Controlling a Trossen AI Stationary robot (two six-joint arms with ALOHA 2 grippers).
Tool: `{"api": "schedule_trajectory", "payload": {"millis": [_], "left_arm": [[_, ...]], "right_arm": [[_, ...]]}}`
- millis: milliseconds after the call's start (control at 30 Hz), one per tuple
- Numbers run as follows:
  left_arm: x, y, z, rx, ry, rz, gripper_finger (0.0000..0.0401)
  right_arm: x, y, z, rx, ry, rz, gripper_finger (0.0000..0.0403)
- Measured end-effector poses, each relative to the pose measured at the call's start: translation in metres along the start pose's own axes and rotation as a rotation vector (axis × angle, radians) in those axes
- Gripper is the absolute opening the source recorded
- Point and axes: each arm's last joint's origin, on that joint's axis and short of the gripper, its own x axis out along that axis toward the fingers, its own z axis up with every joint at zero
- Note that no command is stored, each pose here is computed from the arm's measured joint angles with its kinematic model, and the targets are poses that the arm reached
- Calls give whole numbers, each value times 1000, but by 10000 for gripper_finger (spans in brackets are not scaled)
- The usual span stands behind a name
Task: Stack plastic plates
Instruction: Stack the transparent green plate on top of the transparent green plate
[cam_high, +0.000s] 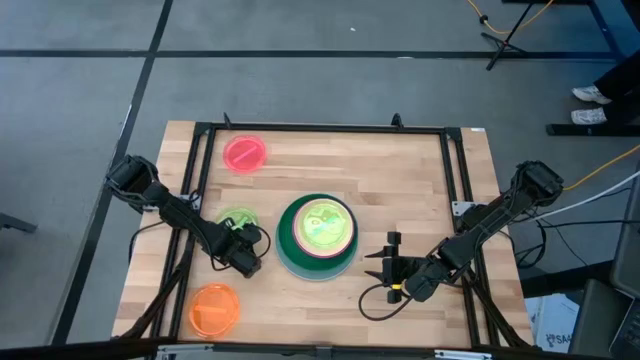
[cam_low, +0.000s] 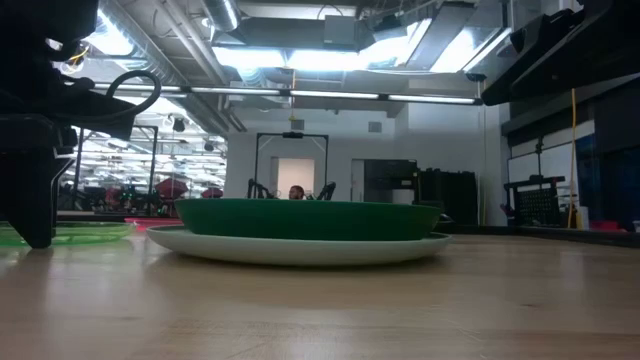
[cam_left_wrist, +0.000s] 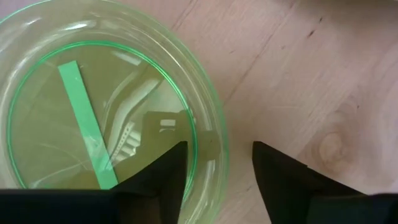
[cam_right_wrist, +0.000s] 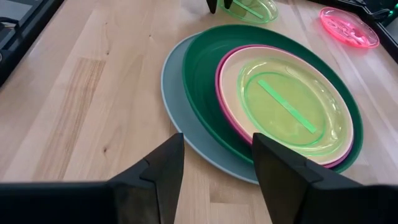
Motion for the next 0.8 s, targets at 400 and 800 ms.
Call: {"api": "schedule_trajectory", "payload": {"millis": [400,800], "left_arm": [[1,-1,0,16,-9,-8,69],[1,1,1,20,-31,13,5]], "right_arm": [[0,0,0,9,0,0,182],[0,0,-1,19,2,-12,182]]}}
